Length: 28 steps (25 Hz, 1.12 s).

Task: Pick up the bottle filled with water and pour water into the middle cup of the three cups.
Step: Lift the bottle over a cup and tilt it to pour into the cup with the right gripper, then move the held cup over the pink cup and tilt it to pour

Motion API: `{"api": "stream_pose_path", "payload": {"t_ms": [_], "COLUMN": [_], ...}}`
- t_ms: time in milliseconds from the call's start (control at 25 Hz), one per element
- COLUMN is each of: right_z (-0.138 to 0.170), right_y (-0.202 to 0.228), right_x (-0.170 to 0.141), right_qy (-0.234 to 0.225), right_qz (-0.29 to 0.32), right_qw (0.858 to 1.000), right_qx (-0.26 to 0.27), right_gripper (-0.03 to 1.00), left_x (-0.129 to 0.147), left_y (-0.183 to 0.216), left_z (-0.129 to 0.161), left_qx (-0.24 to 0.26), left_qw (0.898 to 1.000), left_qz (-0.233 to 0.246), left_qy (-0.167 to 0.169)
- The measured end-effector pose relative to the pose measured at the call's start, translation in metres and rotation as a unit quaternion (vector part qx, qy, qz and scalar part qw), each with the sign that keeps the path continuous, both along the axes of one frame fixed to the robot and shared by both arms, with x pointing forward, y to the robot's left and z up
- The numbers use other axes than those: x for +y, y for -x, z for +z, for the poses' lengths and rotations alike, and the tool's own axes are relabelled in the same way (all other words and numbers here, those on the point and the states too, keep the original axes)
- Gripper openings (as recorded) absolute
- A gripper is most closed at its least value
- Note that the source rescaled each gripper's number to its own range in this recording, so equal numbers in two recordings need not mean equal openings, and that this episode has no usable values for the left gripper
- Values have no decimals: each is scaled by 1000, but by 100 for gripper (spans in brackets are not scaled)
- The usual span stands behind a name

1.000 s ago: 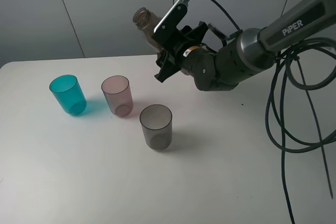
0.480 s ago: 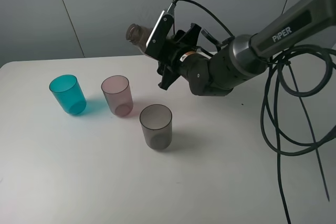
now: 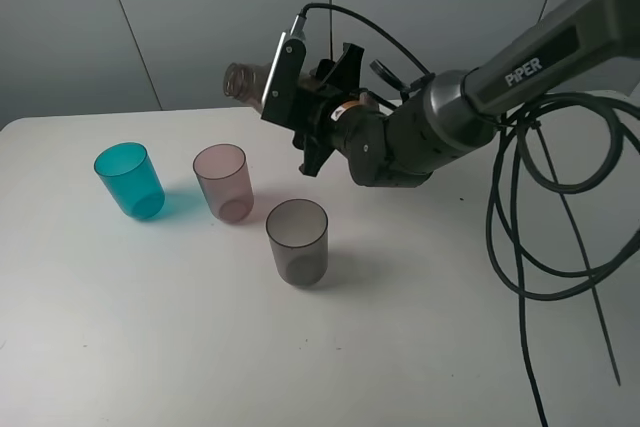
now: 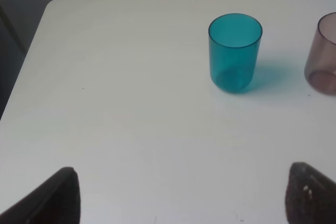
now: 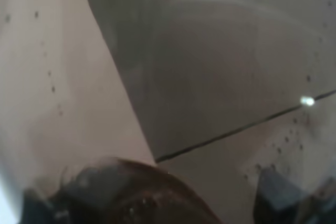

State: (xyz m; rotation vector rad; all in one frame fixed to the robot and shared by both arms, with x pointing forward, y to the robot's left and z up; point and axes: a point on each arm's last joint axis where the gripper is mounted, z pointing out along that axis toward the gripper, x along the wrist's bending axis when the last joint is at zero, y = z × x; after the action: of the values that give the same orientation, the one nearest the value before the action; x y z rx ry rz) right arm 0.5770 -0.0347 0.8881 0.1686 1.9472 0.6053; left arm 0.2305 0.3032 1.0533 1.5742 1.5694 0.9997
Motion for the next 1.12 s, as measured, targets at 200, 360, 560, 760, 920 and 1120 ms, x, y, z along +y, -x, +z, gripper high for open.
{"api": "stream_pose_path", "payload": {"t_ms": [200, 360, 560, 760, 920, 1120], "right_z": [-11, -10, -13, -15, -14, -14], "right_y": [-2, -2, -4, -6, -7, -7], "right_x": [4, 7, 7, 6, 6, 7], "right_qy": [16, 35, 60, 81, 104, 120], "right_qz": [5, 15, 17, 12, 19, 29], "right_qw": [1000, 999, 998, 996, 994, 991], "right_qx": [6, -5, -19, -22, -35, -43], "right_gripper": [0, 0, 0, 0, 0, 0], "left_x": [0, 0, 0, 0, 0, 0], "left_y": [0, 0, 0, 0, 0, 0], "left_z": [0, 0, 0, 0, 0, 0], "left_qx": [0, 0, 0, 0, 0, 0], "left_qw": [1000, 1000, 1000, 1000, 1000, 1000], "left_qz": [0, 0, 0, 0, 0, 0], "left_qy": [0, 0, 0, 0, 0, 0]}}
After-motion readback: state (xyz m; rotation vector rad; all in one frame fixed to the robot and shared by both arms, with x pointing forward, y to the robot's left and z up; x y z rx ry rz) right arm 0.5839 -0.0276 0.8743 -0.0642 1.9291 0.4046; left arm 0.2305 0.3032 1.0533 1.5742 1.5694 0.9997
